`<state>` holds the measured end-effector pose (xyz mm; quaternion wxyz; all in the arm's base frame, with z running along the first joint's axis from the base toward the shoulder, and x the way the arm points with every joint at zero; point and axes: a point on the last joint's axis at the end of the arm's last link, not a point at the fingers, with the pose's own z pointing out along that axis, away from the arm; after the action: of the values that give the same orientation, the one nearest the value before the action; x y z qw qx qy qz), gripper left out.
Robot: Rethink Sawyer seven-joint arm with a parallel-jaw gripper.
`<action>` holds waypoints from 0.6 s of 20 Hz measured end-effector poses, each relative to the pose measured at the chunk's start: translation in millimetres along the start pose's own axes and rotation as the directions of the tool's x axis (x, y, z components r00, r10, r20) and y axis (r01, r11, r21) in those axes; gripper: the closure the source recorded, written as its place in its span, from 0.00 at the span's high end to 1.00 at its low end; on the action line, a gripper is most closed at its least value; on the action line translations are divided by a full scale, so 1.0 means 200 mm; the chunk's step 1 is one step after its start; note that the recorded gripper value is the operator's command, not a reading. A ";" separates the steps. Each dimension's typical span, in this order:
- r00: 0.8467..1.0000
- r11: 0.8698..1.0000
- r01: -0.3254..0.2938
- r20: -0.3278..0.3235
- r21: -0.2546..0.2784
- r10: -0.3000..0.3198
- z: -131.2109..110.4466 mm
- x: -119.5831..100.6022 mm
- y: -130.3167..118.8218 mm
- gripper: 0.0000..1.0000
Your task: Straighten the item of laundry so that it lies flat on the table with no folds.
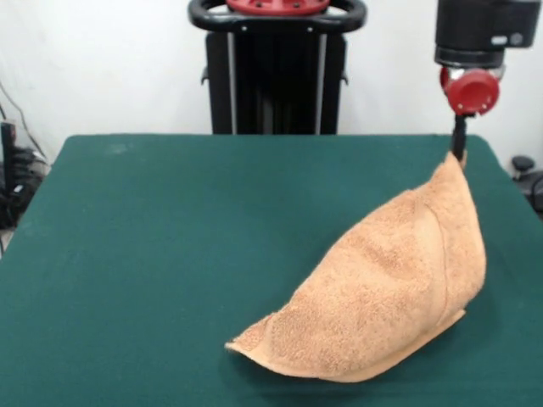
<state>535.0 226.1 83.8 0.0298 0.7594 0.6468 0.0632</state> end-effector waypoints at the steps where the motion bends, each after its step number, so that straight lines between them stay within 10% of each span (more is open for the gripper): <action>1: 1.000 1.000 0.006 0.002 0.003 -0.006 0.01 0.01 -0.01 0.00; 5: 0.998 0.998 0.056 0.017 0.029 -0.057 0.03 0.10 -0.12 0.00; 12: 0.997 0.965 0.078 -0.007 0.249 -0.079 -0.03 0.38 -0.43 0.00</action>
<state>462.0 315.2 83.8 -0.0626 0.7310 0.6792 -0.0208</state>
